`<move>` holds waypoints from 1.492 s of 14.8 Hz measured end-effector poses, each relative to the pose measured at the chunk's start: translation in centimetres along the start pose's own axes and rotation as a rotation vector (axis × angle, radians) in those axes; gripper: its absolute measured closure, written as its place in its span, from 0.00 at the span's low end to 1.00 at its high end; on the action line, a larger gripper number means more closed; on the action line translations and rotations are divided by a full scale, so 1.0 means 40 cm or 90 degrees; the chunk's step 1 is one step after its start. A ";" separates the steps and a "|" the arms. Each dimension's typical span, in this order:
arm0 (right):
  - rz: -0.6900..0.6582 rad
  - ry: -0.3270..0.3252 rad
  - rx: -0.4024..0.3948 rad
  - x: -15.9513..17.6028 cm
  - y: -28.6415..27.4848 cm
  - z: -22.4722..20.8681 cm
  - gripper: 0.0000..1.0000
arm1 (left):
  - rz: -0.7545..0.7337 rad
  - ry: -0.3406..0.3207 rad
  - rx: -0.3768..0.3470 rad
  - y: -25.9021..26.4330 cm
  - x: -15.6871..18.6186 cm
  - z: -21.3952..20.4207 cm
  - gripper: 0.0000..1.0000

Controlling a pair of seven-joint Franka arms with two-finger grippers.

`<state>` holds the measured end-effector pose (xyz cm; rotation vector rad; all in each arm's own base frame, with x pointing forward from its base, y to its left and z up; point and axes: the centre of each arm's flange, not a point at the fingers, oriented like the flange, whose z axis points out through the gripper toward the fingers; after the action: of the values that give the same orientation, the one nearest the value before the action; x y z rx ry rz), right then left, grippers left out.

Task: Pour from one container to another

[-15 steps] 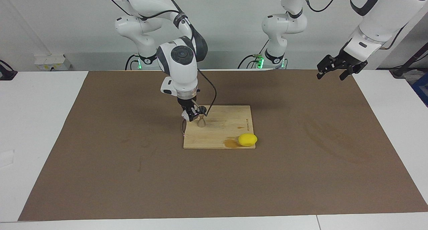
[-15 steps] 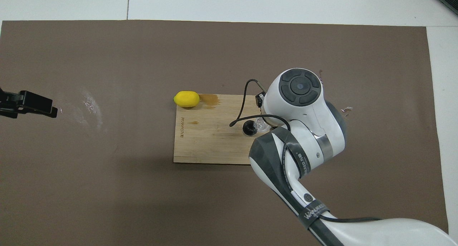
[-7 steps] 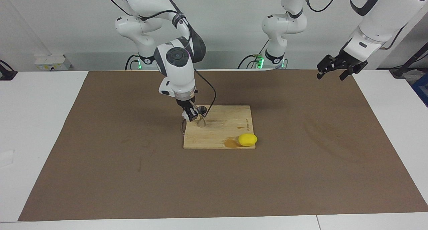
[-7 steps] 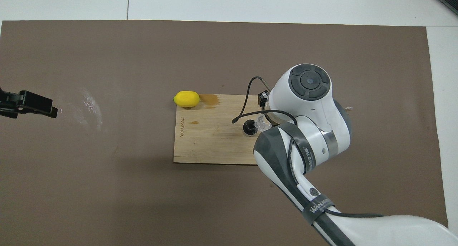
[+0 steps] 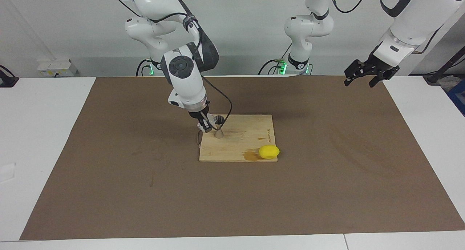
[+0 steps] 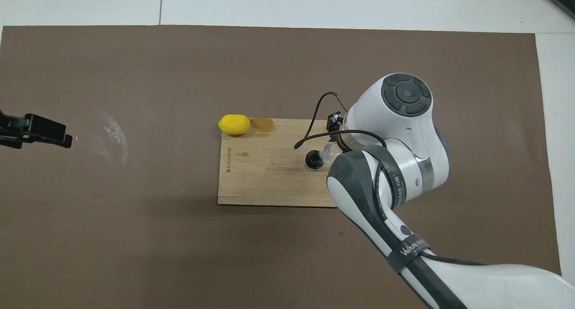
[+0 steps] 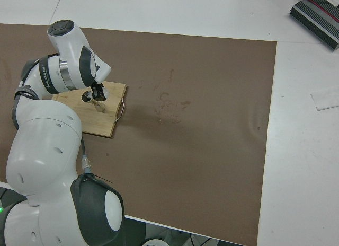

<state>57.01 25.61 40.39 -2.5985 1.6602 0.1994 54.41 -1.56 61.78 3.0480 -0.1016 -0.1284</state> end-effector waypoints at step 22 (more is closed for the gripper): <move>0.104 -0.295 0.059 0.662 0.223 0.168 0.50 | 0.010 -0.001 0.001 0.024 0.001 0.002 0.00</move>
<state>59.38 -1.22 30.38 -2.1315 1.6528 0.6569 54.37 -2.53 61.77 3.0479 -0.1251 -0.1301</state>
